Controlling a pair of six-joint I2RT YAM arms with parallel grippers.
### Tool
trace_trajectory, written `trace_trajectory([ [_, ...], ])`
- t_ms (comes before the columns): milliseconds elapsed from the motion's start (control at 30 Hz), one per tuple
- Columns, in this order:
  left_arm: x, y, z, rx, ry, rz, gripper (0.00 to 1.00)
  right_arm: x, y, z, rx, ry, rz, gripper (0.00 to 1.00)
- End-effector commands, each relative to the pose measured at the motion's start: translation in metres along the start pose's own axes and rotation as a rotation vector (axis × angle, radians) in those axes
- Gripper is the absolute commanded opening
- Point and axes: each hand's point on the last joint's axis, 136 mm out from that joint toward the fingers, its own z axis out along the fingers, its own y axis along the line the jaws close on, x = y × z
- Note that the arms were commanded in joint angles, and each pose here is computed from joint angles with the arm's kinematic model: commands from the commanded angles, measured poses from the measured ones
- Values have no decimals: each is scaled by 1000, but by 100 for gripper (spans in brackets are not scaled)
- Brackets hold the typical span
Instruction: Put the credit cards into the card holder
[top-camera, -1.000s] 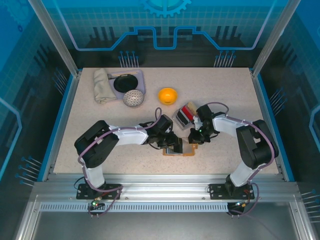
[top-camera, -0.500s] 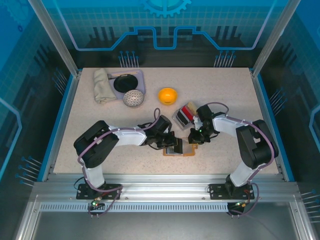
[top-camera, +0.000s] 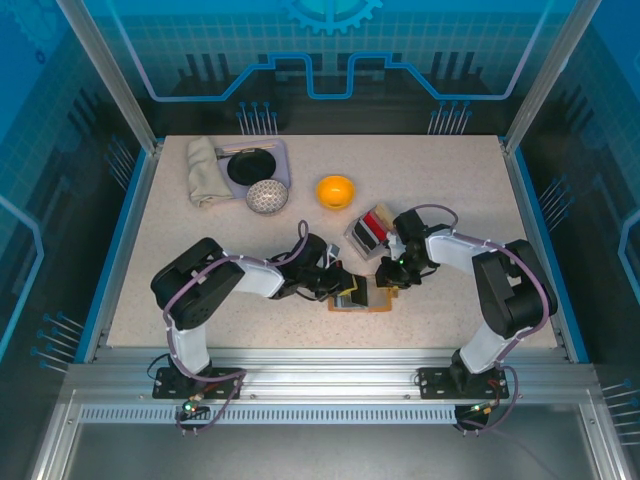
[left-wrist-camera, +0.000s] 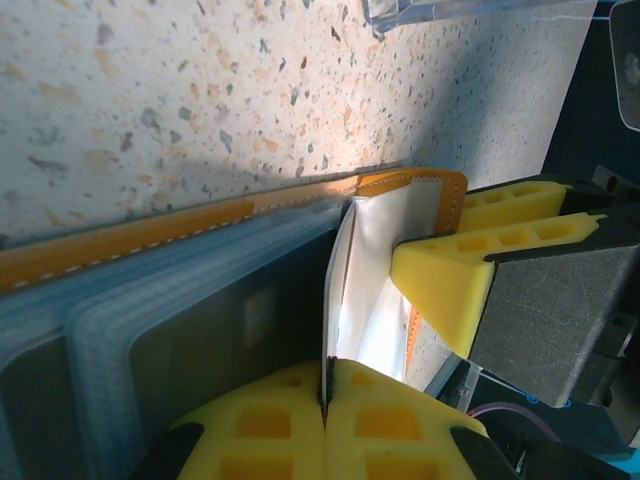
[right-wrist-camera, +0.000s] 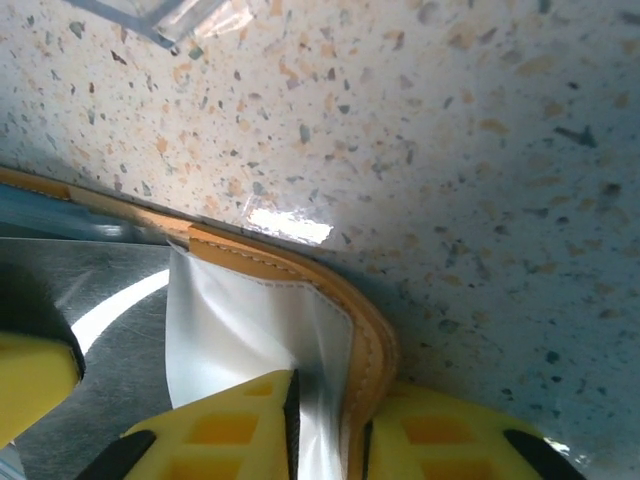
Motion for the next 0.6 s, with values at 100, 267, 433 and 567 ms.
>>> trace_trajectory([
  [100, 11, 18, -27, -178, -12, 37, 0, 5, -11, -11, 55, -6, 18, 31],
  [267, 8, 1, -46, -152, -44, 66, 0, -10, 8, -43, 21, -108, -8, 45],
  [433, 0, -8, -61, -142, -100, 58, 0, -15, 31, -75, -62, -216, -26, 47],
  [567, -9, -28, -75, -48, -150, 47, 0, -13, 61, -90, -221, -240, -65, 53],
])
